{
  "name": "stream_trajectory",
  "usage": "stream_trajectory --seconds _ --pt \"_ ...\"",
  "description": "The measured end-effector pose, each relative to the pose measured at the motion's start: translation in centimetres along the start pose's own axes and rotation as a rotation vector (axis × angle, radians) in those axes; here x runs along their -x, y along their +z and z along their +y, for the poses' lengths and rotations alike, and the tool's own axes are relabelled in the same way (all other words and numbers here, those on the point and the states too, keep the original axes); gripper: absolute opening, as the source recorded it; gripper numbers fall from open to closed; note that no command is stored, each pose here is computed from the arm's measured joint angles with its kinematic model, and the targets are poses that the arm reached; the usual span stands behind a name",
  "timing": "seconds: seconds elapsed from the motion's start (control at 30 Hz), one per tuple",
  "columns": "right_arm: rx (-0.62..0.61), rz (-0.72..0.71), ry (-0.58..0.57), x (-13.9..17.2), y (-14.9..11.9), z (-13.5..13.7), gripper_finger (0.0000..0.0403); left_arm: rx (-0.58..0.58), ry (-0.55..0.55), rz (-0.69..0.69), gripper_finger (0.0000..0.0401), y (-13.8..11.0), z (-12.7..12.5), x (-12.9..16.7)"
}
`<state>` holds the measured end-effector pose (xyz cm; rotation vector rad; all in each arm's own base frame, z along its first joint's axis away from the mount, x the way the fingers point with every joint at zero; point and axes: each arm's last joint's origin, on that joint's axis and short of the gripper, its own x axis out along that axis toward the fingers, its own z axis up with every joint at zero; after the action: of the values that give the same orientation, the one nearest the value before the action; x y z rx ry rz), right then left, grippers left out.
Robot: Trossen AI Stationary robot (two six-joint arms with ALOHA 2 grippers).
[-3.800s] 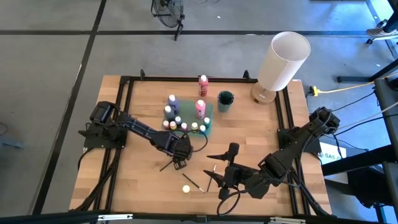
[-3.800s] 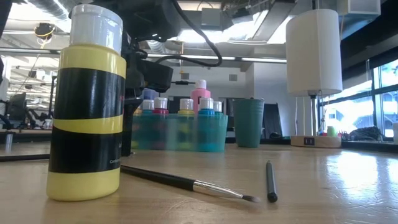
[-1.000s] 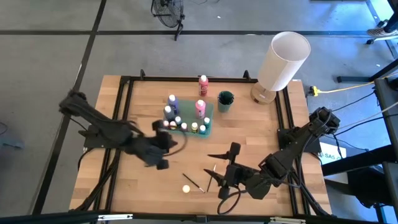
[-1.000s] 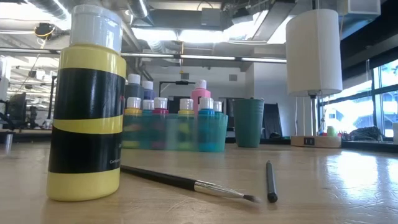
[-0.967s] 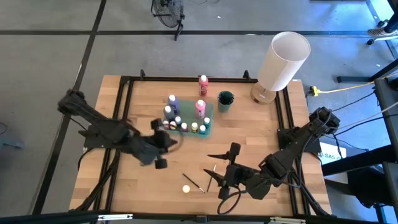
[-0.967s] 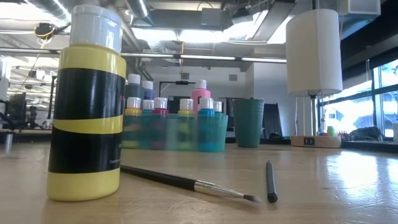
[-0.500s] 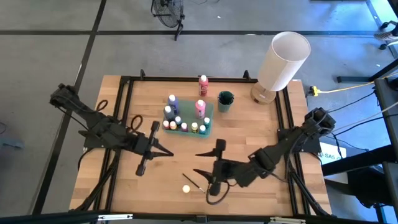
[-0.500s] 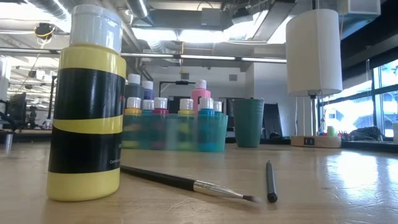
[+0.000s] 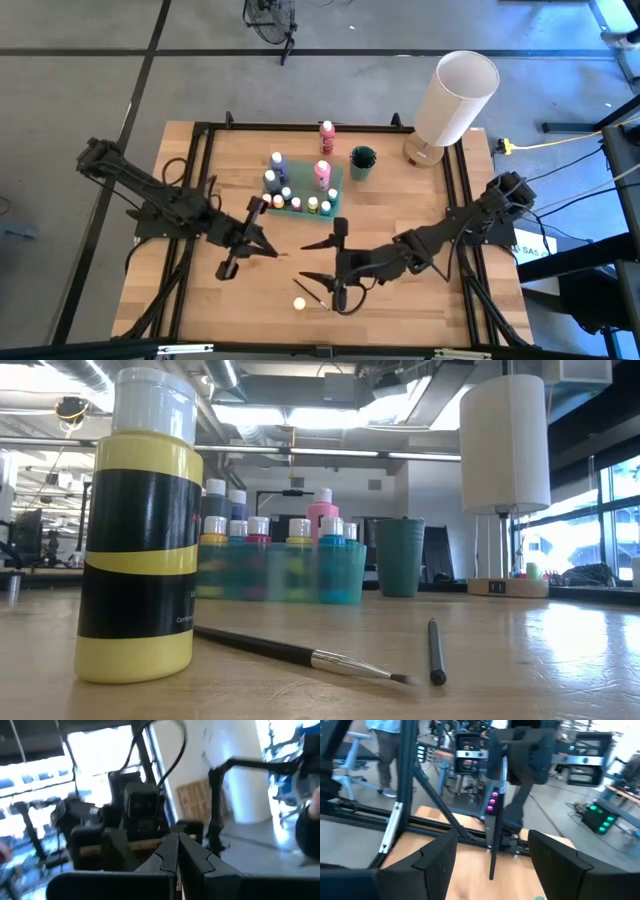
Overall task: Pick & Place Paint Supplies
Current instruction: Put the black paint brush into the dark green cup
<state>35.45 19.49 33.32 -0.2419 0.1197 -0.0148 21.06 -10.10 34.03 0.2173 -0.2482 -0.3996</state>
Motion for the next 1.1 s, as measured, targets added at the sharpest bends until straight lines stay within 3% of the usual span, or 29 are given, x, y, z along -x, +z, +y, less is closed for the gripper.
stream_trajectory --seconds 0.2,0.33,0.6,1.1 --pt "-0.019 -0.043 0.104 -0.6 0.1 -0.8 0.0247 0.011 -0.131 -0.108 0.0002 -0.6 -0.1 -0.6" --pt "-0.029 -0.073 0.121 -1.2 0.1 -1.3 0.0247 0.021 -0.155 -0.128 0.0002 -1.4 0.0 -1.5" --pt "-0.005 -0.107 0.200 -2.5 -0.8 -1.1 0.0247 0.024 -0.135 -0.130 0.0002 -2.3 0.4 -2.2" --pt "-0.010 -0.115 0.194 -2.6 -0.7 -1.2 0.0247 0.001 -0.007 -0.102 0.0002 -2.3 0.8 -2.2"
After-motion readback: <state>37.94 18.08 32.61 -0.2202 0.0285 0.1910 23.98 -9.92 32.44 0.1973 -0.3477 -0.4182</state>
